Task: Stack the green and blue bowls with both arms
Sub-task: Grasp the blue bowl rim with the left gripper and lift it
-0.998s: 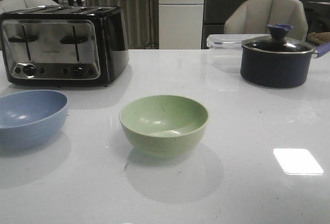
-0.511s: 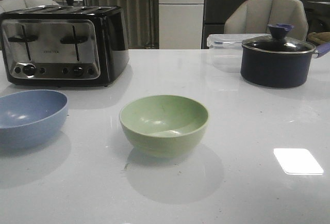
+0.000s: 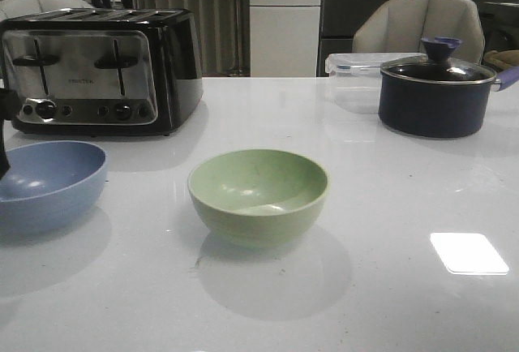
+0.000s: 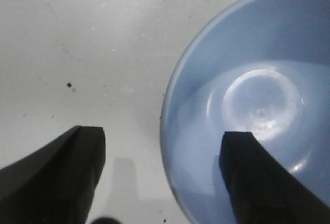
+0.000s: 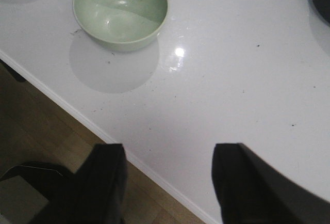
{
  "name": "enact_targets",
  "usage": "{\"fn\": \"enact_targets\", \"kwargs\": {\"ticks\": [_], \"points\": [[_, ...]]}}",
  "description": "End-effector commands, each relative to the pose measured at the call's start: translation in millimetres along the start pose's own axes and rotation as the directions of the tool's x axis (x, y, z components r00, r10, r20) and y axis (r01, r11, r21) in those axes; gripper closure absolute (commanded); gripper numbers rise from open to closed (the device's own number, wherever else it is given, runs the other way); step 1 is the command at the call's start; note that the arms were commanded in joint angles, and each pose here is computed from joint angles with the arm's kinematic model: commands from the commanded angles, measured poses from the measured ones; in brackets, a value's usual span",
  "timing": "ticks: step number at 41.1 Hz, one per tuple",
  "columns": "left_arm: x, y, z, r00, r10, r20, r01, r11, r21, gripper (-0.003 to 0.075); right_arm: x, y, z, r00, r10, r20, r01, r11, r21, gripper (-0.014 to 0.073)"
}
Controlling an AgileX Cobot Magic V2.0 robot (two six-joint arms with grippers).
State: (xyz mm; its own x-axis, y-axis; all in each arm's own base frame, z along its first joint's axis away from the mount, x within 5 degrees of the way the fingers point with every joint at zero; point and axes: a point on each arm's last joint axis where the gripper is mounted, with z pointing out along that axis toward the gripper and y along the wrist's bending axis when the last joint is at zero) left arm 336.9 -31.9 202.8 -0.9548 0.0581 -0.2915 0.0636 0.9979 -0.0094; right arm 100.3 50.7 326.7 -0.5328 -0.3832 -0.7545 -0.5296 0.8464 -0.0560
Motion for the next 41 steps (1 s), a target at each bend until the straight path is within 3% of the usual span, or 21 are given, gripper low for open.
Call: {"fn": "enact_targets", "kwargs": {"ticks": [1, 7, 14, 23, 32, 41], "points": [[-20.8, -2.9, -9.4, 0.996, -0.004, 0.09, 0.0, 0.999, 0.037, 0.0213, -12.4, -0.8, -6.6, 0.995, 0.005, 0.098, -0.006, 1.0, 0.01, 0.0111], [-28.0, -3.9, 0.6, 0.997, -0.002, 0.071, -0.001, 0.999, 0.037, 0.0239, -12.4, -0.8, -6.6, 0.995, 0.005, 0.098, -0.006, 1.0, 0.01, 0.0111], [-28.3, -3.9, 0.1, 0.998, -0.001, 0.07, -0.001, 0.999, 0.037, 0.0443, -12.4, -0.8, -6.6, 0.995, 0.005, 0.098, -0.006, 1.0, 0.01, 0.0111], [-24.7, -3.9, -6.9, 0.999, 0.028, 0.047, -0.03, 0.999, 0.037, 0.0627, -12.4, -0.8, -6.6, 0.995, 0.005, 0.098, -0.006, 1.0, 0.01, 0.0111], [-21.2, -5.1, -56.5, 0.986, 0.064, 0.157, -0.072, 0.996, 0.045, 0.0622, -12.4, -0.8, -6.6, 0.995, 0.005, 0.098, -0.006, 1.0, 0.01, 0.0111], [-18.3, -25.2, -119.0, 0.944, 0.141, 0.3, -0.214, 0.95, 0.229, 0.0622, -12.4, -0.8, -6.6, 0.995, 0.005, 0.098, -0.006, 1.0, 0.01, 0.0111]]}}
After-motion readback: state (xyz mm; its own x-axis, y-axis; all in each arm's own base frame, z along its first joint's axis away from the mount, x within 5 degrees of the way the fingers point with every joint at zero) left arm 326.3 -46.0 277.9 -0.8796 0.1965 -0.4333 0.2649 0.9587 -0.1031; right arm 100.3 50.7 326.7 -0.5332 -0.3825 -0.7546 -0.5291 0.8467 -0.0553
